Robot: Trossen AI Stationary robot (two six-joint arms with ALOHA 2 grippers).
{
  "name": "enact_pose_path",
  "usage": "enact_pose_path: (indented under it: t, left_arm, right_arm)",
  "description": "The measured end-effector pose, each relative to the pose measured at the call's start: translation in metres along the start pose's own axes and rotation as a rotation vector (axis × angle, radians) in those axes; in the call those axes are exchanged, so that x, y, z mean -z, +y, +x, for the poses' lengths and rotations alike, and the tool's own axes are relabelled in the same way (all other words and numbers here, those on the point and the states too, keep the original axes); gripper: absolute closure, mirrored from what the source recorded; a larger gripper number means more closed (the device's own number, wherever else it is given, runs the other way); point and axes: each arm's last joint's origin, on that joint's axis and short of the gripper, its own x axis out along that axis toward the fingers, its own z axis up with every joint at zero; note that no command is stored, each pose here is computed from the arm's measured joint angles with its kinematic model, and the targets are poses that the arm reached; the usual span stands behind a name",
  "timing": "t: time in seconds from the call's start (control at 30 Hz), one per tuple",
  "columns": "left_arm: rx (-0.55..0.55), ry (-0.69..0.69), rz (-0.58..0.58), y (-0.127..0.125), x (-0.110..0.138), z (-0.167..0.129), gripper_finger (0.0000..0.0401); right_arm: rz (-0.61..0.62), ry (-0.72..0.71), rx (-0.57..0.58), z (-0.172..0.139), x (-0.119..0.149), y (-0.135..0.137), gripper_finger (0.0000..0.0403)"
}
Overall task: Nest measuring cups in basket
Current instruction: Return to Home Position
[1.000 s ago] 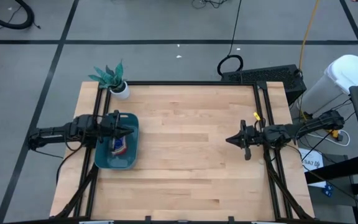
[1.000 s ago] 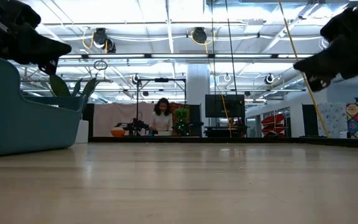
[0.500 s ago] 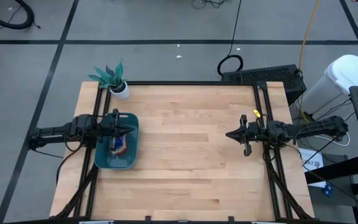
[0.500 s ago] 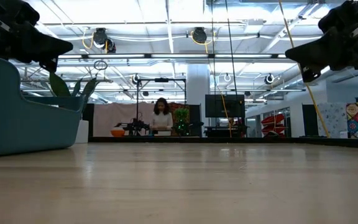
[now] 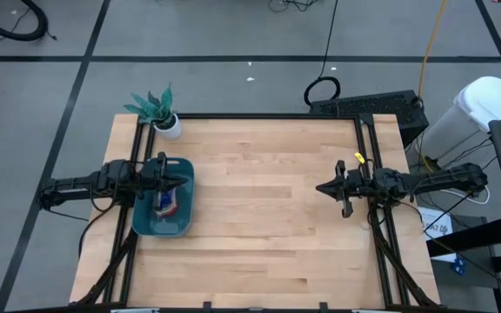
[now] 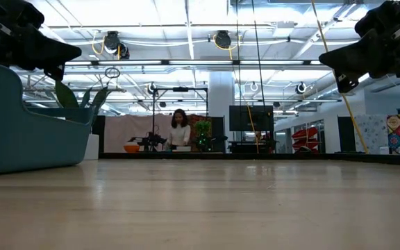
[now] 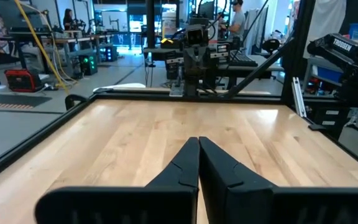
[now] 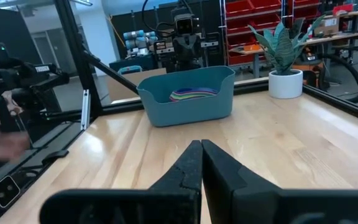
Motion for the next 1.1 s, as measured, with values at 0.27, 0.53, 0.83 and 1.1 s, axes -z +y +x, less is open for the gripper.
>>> enact_pose_path:
  t: [0.27, 0.53, 0.83, 1.1]
  left_arm:
    - [0.0, 0.0, 0.0, 0.0, 0.0, 0.0, 0.0371]
    - [0.0, 0.0, -0.001, 0.0, 0.0, 0.0, 0.037]
    - [0.0, 0.0, 0.0, 0.0, -0.0001, 0.0, 0.037]
    - [-0.001, 0.0, -0.001, 0.0, -0.0001, 0.0, 0.037]
  right_arm:
    - [0.0, 0.0, 0.0, 0.0, 0.0, 0.0, 0.0403]
    - [0.0, -0.001, 0.001, 0.0, 0.0, 0.0, 0.0403]
    - [0.0, -0.001, 0.001, 0.0, 0.0, 0.0, 0.0403]
    - [0.0, -0.001, 0.001, 0.0, 0.0, 0.0, 0.0403]
